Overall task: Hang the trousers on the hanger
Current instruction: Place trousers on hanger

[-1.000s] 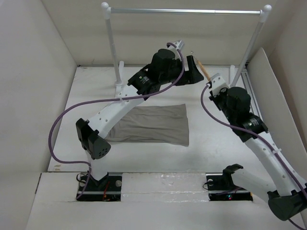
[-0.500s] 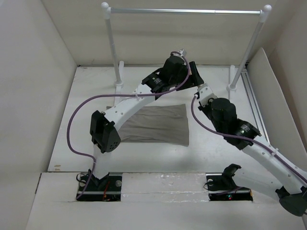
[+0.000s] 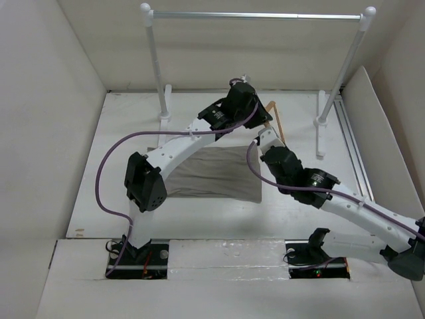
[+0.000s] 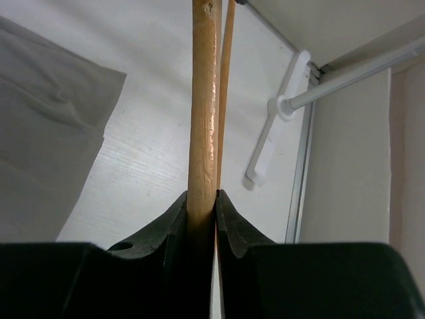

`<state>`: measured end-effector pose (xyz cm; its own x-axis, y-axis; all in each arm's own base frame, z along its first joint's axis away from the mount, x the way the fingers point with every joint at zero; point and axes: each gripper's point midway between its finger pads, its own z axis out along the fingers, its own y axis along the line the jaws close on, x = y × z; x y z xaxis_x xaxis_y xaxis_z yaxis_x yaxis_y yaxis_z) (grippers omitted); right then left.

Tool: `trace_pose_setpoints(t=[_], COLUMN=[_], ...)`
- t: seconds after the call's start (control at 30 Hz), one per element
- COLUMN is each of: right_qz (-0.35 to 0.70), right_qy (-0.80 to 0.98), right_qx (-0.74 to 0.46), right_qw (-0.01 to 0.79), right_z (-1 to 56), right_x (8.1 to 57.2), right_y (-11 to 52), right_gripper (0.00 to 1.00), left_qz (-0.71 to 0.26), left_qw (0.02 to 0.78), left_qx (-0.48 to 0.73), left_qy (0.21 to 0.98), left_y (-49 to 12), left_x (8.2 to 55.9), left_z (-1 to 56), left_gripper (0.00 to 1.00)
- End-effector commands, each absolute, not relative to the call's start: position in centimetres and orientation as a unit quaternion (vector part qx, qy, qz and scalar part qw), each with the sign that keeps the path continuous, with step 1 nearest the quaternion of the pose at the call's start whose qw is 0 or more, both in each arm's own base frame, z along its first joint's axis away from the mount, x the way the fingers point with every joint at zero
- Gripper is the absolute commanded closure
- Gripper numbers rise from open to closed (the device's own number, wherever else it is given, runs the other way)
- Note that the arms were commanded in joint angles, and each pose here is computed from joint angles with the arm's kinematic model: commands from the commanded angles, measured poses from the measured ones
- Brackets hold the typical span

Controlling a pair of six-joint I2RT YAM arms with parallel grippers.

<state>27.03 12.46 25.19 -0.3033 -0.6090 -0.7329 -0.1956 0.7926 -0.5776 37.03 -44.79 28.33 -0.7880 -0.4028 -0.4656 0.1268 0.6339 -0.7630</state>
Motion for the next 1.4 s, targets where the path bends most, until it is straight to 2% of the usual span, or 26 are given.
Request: trace_pose_setpoints(t=[0.0,0.03,0.07,0.17,0.27,0.43,0.53,0.57,0.6,0.63,0.67,0.7,0.73,0.83,0.97,1.07,1.13,1.23,1.3,1.33,1.37], right_qz=[-0.175,-0.151,-0.131,-0.048,0.02,0.1,0.145,0.157,0.165,0.179,0.183,0.188,0.201,0.199,0.224,0.231,0.246,0.249,0.24,0.238,0.239], right_qy=[0.788,0.79,0.791,0.792,0.785,0.766,0.758,0.759,0.763,0.767,0.78,0.782,0.778,0.778,0.783,0.805,0.81,0.812,0.821,0.825,0.827], right_qx=[-0.242,-0.259,-0.265,-0.29,-0.298,-0.304,-0.319,-0.327,-0.33,-0.33,-0.331,-0.332,-0.34,-0.336,-0.332,-0.305,-0.28,-0.272,-0.267,-0.26,-0.259], right_qw=[0.539,0.535,0.535,0.535,0.542,0.558,0.549,0.54,0.531,0.52,0.498,0.492,0.489,0.491,0.476,0.454,0.452,0.452,0.444,0.441,0.438], right_z=[26.4,25.9,25.8,25.3,25.0,24.9,24.0,23.4,22.3,21.6,20.1,19.6,19.7,19.7,18.4,15.6,14.3,13.1,11.7,11.2,10.4], right_x=[26.1,26.0,25.7,24.2,22.3,21.0,21.0,21.1,21.2,21.4,21.9,22.3,22.6,24.9,27.1,27.6,28.9,30.2,31.3,31.7,32.1], right_y=[11.6,12.0,12.3,13.0,13.0,13.2,14.3,14.7,15.0,15.2,15.5,15.7,16.2,16.9,18.3,17.8,17.5,17.8,17.8,17.6,17.8], right_gripper=[0.65,0.53,0.35,0.18,0.07,0.05,0.07,0.15,0.29,0.5,0.86,0.96,1.0,1.0,0.85,0.79,0.79,0.86,0.85,0.82,0.72], left_qz=[-0.445,-0.449,-0.449,-0.447,-0.452,-0.444,-0.435,-0.426,-0.421,-0.413,-0.419,-0.423,-0.422,-0.423,-0.387,-0.366,-0.371,-0.369,-0.361,-0.358,-0.353], left_qw=[0.341,0.339,0.326,0.313,0.296,0.284,0.272,0.266,0.265,0.263,0.269,0.269,0.269,0.264,0.288,0.299,0.303,0.3,0.298,0.298,0.295], left_qx=[-0.017,-0.021,-0.023,-0.028,-0.037,-0.045,-0.051,-0.053,-0.054,-0.057,-0.055,-0.053,-0.054,-0.07,-0.11,-0.12,-0.128,-0.137,-0.139,-0.14,-0.141], left_qy=[0.828,0.826,0.832,0.837,0.84,0.849,0.857,0.863,0.866,0.87,0.866,0.863,0.864,0.864,0.869,0.873,0.869,0.869,0.873,0.874,0.877], left_y=[-44.3,-44.2,-44.1,-43.8,-43.6,-43.2,-42.8,-42.5,-42.2,-41.9,-41.9,-42.2,-42.0,-41.7,-40.0,-39.4,-39.3,-39.4,-39.3,-39.2,-39.1], left_x=[35.5,35.8,35.3,34.7,34.0,33.6,33.2,32.9,32.8,32.7,32.7,32.3,32.1,31.0,31.4,32.0,32.1,32.3,32.3,32.3,32.2], left_z=[31.2,31.0,30.1,28.2,26.1,23.0,20.7,19.4,18.9,18.1,18.4,18.5,18.2,17.1,14.1,12.1,11.4,10.1,9.1,8.7,7.9], left_gripper=[1.0,1.0,1.0,1.0,1.0,1.0,1.0,1.0,1.0,1.0,1.0,1.0,1.0,1.0,1.0,1.0,1.0,1.0,1.0,1.0,1.0])
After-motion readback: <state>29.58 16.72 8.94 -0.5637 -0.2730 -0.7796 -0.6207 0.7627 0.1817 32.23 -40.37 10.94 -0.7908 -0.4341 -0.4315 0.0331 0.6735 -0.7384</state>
